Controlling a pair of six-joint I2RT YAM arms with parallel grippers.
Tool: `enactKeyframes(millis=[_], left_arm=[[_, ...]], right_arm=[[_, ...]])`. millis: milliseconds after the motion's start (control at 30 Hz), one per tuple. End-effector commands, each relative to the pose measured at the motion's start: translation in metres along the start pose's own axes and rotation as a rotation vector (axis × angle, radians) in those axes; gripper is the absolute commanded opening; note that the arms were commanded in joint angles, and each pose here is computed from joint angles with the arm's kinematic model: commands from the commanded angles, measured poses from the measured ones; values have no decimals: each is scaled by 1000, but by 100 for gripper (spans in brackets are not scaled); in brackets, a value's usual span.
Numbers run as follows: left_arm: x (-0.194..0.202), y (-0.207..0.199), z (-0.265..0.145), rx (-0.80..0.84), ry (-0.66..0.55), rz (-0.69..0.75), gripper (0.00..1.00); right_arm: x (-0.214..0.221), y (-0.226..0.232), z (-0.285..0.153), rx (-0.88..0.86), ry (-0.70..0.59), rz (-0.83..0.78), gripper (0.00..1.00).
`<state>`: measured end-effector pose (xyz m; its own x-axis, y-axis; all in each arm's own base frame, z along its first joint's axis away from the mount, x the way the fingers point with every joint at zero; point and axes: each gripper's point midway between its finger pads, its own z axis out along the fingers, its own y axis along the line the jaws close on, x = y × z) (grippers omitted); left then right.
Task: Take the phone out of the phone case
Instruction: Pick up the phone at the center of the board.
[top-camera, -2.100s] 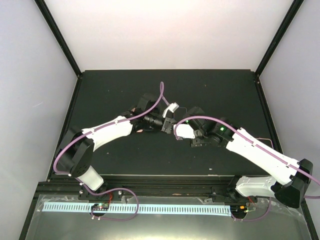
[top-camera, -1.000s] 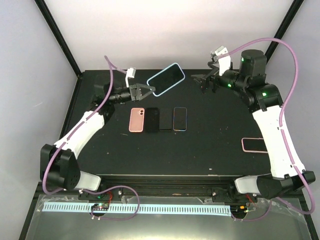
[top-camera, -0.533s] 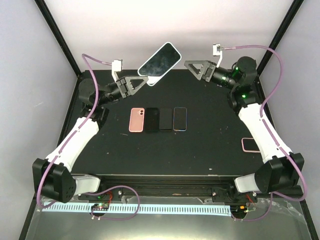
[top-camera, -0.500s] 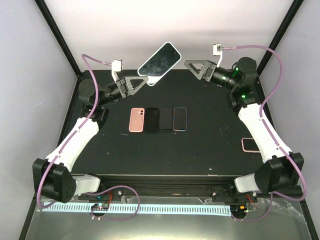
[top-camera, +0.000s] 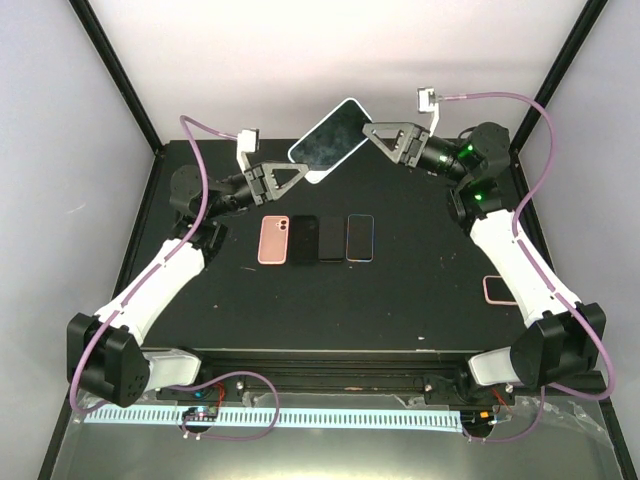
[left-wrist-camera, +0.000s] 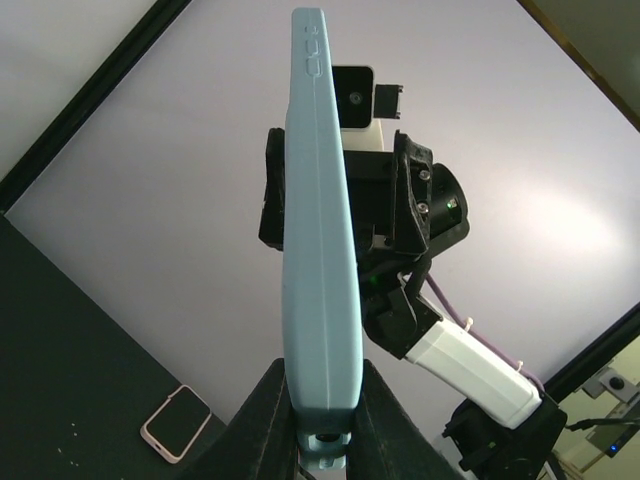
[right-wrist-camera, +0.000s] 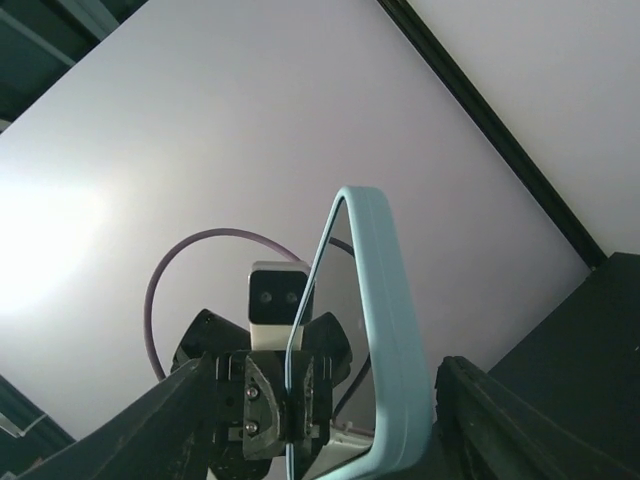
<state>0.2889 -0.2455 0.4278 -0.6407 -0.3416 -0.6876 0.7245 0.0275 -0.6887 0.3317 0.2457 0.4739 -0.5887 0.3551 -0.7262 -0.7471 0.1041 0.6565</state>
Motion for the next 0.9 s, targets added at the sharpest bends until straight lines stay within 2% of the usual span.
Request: enactKeyframes(millis=[0,433,800,867], left_arm=[[-12,-28,1,60,-53,110,2],[-1,-24,9,63,-15,108,2],[8,-16,14,43,32,142,2],[8,-14,14,28,45,152,8]], right_arm=[[0,10,2,-39,-3,-22,57],[5,4,6,-50,4,19,25],[6,5,4,-52,7,49,1],[6,7,2,-54,11,44,1]])
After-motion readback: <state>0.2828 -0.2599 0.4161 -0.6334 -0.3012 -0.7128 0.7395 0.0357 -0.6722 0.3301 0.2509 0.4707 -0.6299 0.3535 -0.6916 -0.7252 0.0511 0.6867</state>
